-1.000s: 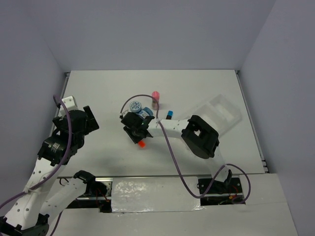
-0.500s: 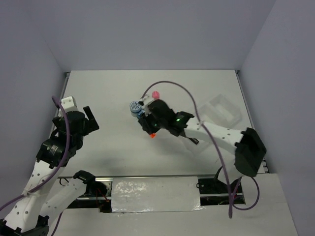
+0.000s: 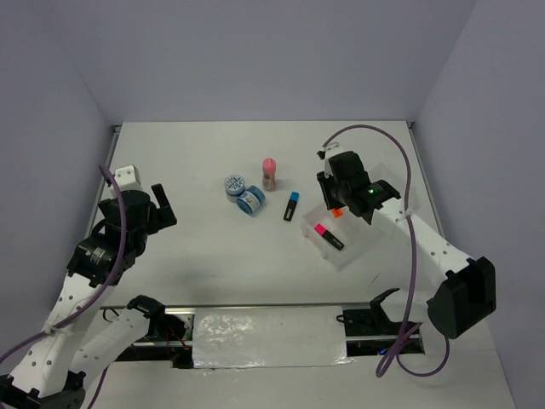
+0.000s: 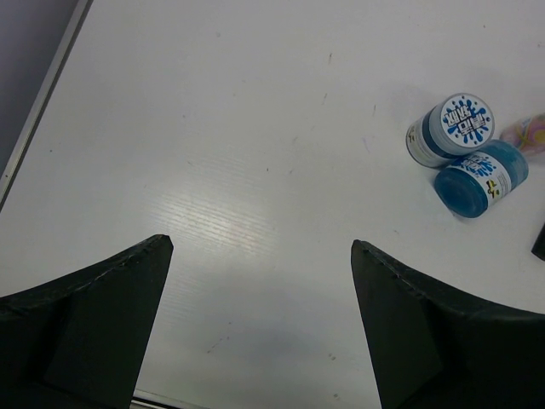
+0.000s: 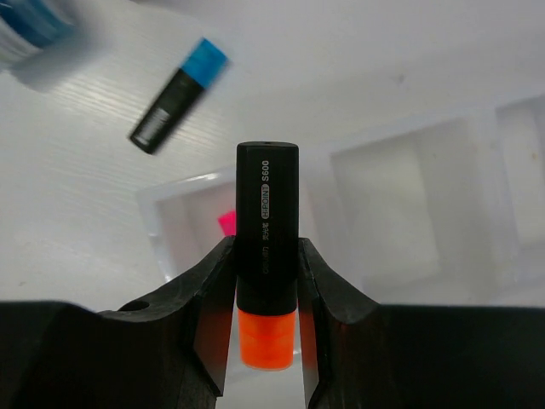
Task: Sort the stationery into containers
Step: Place the pen in the storage box.
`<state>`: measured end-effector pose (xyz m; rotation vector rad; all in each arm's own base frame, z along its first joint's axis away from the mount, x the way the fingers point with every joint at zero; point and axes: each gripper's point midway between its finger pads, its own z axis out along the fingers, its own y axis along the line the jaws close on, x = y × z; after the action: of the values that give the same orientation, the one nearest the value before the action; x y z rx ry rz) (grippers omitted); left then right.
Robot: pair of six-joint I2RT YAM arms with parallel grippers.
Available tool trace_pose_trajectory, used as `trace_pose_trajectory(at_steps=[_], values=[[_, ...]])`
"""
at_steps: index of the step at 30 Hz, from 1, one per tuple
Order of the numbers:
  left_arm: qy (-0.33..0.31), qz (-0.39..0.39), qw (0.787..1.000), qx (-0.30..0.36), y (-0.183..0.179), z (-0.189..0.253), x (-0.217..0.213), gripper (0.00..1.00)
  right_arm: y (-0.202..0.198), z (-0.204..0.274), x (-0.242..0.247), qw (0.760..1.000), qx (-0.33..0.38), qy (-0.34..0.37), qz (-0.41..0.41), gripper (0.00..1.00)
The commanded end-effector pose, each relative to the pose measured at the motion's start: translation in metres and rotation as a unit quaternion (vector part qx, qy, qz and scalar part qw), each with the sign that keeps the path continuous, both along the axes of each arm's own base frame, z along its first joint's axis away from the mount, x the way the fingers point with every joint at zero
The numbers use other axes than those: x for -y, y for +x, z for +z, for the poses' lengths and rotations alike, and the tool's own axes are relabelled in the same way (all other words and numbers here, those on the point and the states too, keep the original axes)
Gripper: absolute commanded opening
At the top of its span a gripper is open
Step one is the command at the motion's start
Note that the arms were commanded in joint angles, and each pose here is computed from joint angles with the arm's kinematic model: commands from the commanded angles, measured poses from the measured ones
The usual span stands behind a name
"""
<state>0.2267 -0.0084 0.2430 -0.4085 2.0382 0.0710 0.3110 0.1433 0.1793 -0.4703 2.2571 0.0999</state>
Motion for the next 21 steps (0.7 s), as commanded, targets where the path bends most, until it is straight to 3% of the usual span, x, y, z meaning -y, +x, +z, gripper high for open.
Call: trace_pose_trajectory(at_steps=[1,9,13,17,21], values=[[-0.001,-0.018,1.0,0.014,0.007,0.005,0.006,0.99,-0.004,-0.027,0.033,0.996,-0.043,-0.059,-0.043,0.14],[-0.008,-0.037,0.999,-0.01,0.014,-0.003,0.017,0.99,-0.016,-0.045,0.034,0.994,-0.081,-0.062,-0.041,0.14],[-0.054,-0.106,0.993,-0.021,0.023,-0.007,0.05,0.99,-0.02,-0.047,0.037,0.994,-0.082,-0.066,-0.042,0.19],[-0.094,-0.167,0.98,-0.055,0.037,-0.018,0.089,0.99,-0.02,-0.049,0.035,0.993,-0.087,-0.057,-0.053,0.59],[-0.105,-0.204,0.972,-0.047,0.046,-0.006,0.122,0.99,-0.018,-0.046,0.035,0.994,-0.081,-0.054,-0.054,0.71]])
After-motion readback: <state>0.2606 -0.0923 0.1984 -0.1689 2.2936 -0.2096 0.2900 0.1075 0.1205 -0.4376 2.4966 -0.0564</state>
